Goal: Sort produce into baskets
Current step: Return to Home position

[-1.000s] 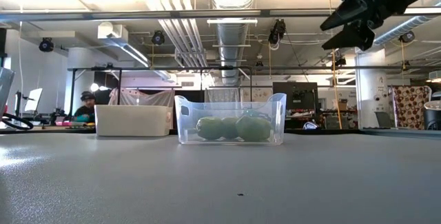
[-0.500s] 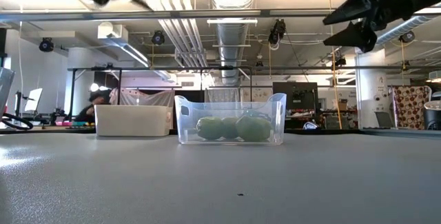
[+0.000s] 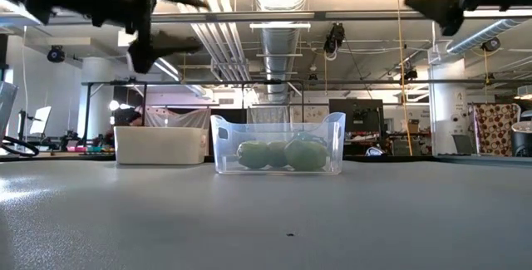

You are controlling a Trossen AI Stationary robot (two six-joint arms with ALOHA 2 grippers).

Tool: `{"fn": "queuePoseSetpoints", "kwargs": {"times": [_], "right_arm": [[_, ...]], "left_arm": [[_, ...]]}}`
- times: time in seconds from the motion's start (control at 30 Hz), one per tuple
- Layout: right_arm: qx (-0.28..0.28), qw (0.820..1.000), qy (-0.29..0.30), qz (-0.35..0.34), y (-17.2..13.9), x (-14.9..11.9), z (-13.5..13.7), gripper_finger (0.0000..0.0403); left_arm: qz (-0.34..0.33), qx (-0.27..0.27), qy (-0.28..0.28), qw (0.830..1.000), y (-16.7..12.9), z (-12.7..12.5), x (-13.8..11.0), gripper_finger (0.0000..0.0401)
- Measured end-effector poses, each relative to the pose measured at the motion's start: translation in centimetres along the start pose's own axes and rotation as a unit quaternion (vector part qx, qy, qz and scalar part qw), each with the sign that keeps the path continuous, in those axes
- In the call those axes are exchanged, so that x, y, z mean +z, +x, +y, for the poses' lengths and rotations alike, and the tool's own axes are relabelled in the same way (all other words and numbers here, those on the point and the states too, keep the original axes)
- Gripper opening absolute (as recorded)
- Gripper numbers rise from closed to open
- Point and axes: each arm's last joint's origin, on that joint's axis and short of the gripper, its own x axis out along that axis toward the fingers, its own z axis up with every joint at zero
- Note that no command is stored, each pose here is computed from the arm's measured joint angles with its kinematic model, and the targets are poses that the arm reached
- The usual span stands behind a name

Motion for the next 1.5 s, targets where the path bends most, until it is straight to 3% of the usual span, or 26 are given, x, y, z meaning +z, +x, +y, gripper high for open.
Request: {"fn": "queuePoseSetpoints", "kwargs": {"times": [0.07,0.17,0.27,0.4,0.5,0.6,0.73,0.87,1.1,1.27,1.5], "right_arm": [[-0.025,0.999,0.004,-0.027,-0.5,0.2,-0.2,0.0325],[-0.037,0.998,0.002,-0.054,-1.2,0.4,-0.4,0.0325],[-0.037,0.997,-0.004,-0.061,-1.8,0.1,-0.6,0.0325],[-0.067,0.995,-0.066,-0.037,-2.4,-0.4,-0.9,0.0325],[-0.068,0.996,-0.052,-0.015,-2.5,-1.0,-1.0,0.0325],[-0.044,0.996,-0.071,-0.017,-2.5,-0.9,-0.9,0.0325],[0.051,0.989,-0.133,-0.038,-2.5,-0.5,-0.2,0.0325],[0.044,0.99,-0.13,-0.014,-2.4,-1.1,-0.4,0.0325],[0.04,0.994,-0.106,0.0,-2.0,-3.4,-0.7,0.0325],[0.038,0.994,-0.088,-0.046,-1.6,-5.9,-1.0,0.0325],[0.028,0.998,-0.047,0.038,-1.5,-7.8,-1.3,0.0325]], "left_arm": [[-0.014,-0.063,0.025,0.998,-0.3,0.3,-0.4,0.0288],[-0.025,-0.116,0.046,0.992,-0.6,1.4,-0.9,0.0288],[-0.029,-0.117,0.059,0.991,-0.8,2.7,-1.2,0.0288],[-0.006,-0.129,0.092,0.987,-1.4,4.0,-1.6,0.0288],[-0.005,-0.151,0.112,0.982,-2.7,4.9,-2.0,0.0288],[-0.02,-0.157,0.123,0.98,-4.4,6.5,-2.6,0.0288],[-0.029,-0.144,0.17,0.975,-5.6,6.7,-2.0,0.0288],[-0.014,-0.135,0.18,0.974,-6.8,7.6,-2.2,0.0288],[-0.064,-0.142,0.208,0.966,-9.1,7.9,-0.8,0.0288],[-0.009,-0.113,0.21,0.971,-9.3,8.4,-1.2,0.0288],[-0.047,-0.13,0.231,0.963,-9.1,8.6,-1.6,0.0288]]}}
